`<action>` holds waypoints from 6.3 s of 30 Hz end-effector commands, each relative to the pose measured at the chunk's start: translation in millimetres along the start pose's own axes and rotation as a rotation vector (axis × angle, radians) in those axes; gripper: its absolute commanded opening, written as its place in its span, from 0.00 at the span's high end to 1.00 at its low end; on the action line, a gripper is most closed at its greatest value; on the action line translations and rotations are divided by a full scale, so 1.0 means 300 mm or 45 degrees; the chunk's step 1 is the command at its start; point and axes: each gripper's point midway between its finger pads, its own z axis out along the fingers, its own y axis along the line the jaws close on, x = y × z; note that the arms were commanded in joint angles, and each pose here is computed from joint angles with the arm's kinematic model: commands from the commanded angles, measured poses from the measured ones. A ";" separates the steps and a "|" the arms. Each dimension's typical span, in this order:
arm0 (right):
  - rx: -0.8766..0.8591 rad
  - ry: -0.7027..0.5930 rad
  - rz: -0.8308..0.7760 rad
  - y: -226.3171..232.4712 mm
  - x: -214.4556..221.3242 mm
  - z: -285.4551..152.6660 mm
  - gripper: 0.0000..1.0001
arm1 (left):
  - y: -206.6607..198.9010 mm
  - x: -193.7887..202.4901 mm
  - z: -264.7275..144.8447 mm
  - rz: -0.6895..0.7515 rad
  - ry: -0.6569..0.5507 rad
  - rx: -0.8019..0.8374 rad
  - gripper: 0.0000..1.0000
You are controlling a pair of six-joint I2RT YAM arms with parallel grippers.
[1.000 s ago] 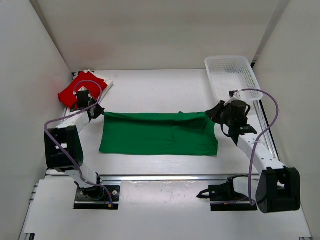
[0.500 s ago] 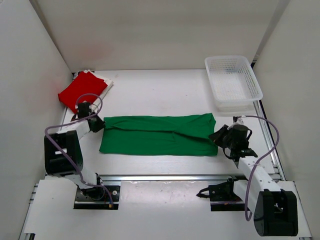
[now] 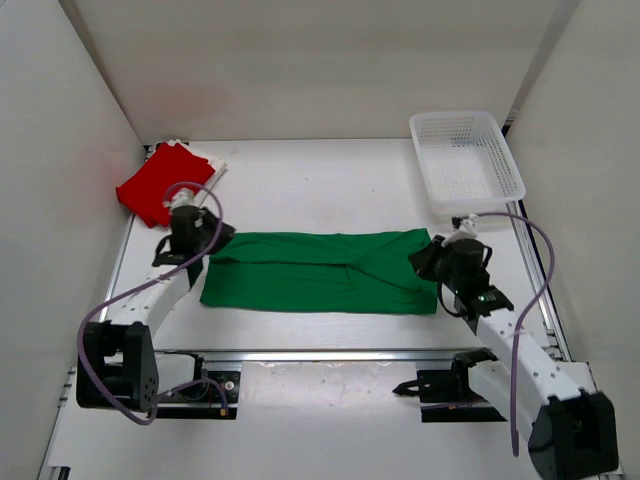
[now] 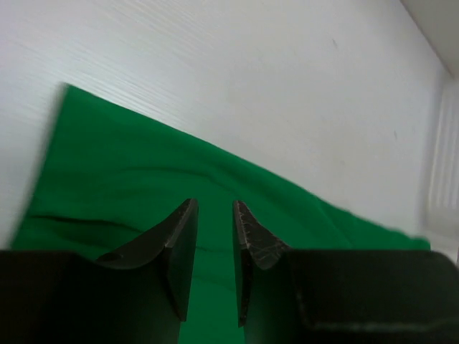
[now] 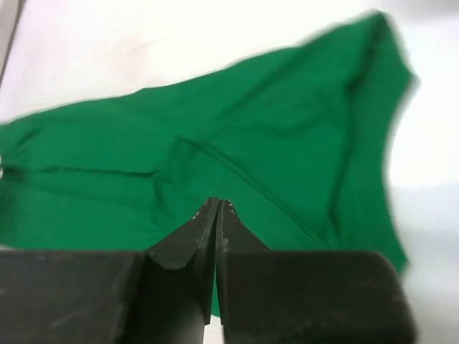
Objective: Fold and stack the t-shirts
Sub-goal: Fold the other side of the tshirt into a rectangle, then rotate the tshirt 70 degrees
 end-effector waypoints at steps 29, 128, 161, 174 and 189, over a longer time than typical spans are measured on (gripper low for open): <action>-0.195 0.414 -0.352 0.261 0.169 0.327 0.98 | 0.190 0.066 0.096 -0.387 -0.006 -0.046 0.65; -0.204 0.183 -0.118 0.215 0.071 0.200 0.97 | 0.153 0.182 0.119 -0.332 0.185 -0.007 0.65; -0.360 0.450 -0.256 0.308 0.304 0.198 1.00 | -0.140 0.338 -0.106 0.022 0.167 0.370 0.72; -0.368 0.489 -0.294 0.340 0.298 0.193 1.00 | -0.058 0.452 -0.185 0.069 0.214 0.412 0.72; -0.005 0.405 -0.117 0.073 0.085 0.524 1.00 | -0.230 0.577 -0.217 0.341 0.397 0.597 0.70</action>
